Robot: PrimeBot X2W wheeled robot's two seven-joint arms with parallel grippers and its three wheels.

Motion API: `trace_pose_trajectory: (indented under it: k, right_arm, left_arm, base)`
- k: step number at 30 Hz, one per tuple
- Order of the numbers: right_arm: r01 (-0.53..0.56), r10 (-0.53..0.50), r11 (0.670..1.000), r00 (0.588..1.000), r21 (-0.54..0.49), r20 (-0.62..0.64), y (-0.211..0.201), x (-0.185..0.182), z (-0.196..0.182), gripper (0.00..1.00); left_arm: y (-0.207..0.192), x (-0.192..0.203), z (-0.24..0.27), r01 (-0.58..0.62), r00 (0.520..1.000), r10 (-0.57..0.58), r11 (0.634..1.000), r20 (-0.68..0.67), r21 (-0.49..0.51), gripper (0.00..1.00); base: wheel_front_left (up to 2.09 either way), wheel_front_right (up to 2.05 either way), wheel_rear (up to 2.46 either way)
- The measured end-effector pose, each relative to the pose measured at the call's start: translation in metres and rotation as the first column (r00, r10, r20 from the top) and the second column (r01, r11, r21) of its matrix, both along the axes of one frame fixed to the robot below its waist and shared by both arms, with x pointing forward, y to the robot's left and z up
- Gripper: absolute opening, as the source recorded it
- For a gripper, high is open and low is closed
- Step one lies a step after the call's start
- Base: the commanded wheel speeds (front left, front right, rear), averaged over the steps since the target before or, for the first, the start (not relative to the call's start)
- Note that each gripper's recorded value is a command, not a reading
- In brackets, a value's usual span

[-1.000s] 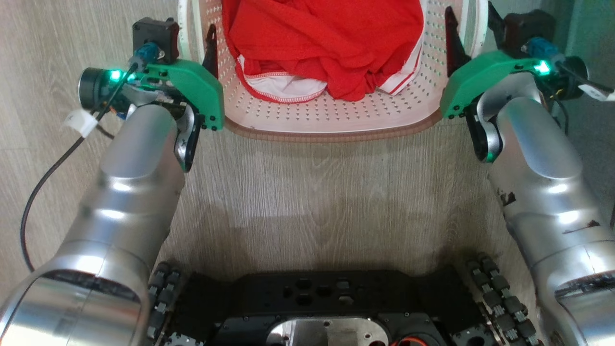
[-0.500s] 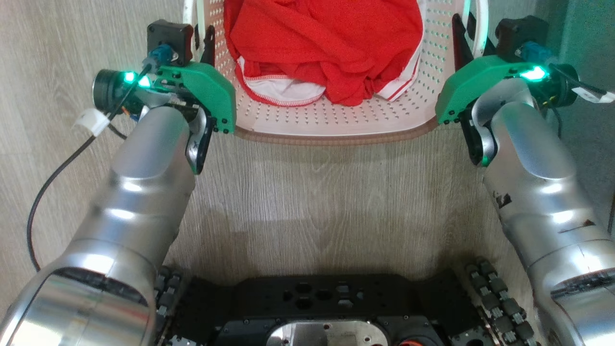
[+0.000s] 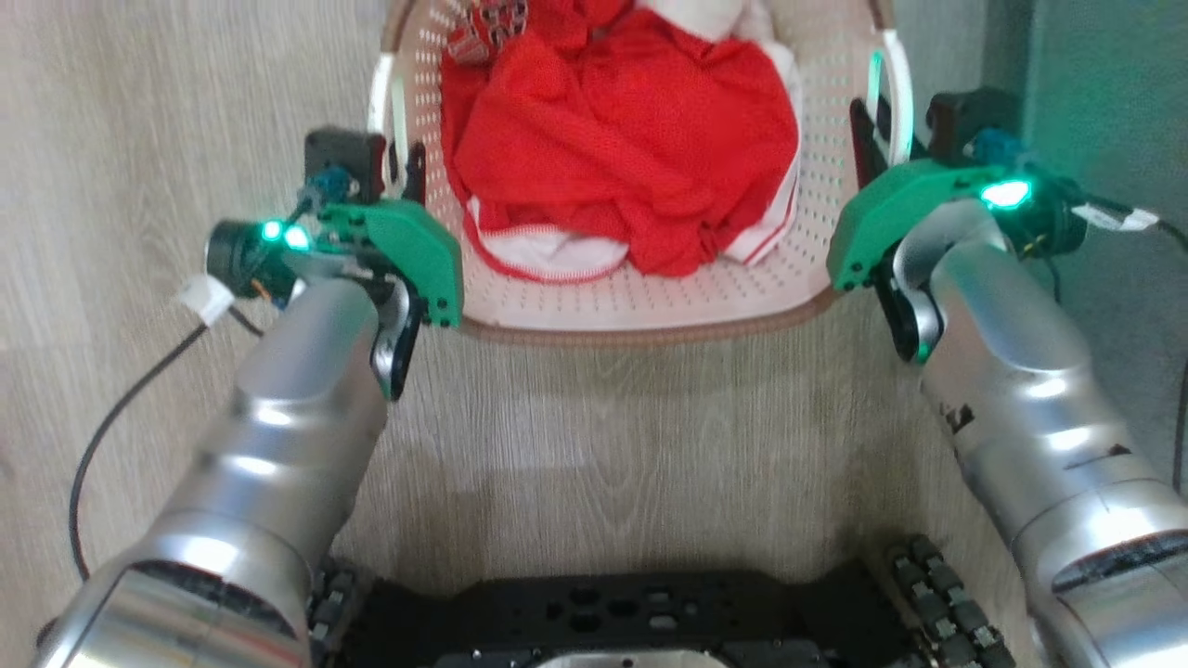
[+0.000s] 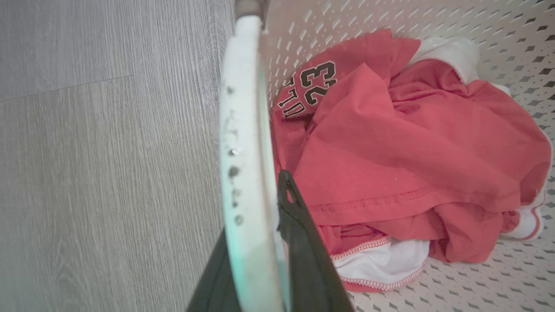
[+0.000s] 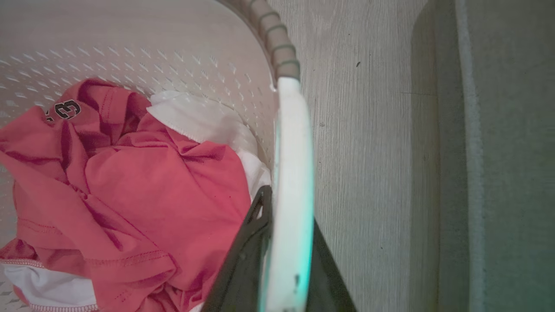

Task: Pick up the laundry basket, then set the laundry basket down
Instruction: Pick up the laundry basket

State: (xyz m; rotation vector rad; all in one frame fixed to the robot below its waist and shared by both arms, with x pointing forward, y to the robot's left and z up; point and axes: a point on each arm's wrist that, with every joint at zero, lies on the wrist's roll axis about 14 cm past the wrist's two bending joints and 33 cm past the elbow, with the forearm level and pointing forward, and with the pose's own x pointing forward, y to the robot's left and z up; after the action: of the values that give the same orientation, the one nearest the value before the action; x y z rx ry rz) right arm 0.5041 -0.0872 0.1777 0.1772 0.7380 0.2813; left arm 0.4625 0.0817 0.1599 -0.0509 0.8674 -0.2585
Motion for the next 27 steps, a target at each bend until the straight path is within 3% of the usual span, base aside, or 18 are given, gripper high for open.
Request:
trace_pose_trajectory:
  k: [18, 27]
  right_arm:
    - [-0.002, 0.003, 1.0, 0.995, 0.018, -0.096, 0.006, -0.068, 0.055, 0.0]
    - [-0.026, 0.03, 0.999, 0.988, 0.023, -0.151, 0.01, -0.119, 0.081, 0.0]
  left_arm:
    - [0.005, -0.066, 0.058, -0.014, 0.998, 0.013, 1.0, -0.06, -0.013, 0.0]
    - [0.006, -0.12, 0.083, -0.012, 0.993, 0.011, 1.0, -0.118, -0.011, 0.0]
  base:
    - [0.0, 0.0, 0.0]
    - [0.0, 0.0, 0.0]
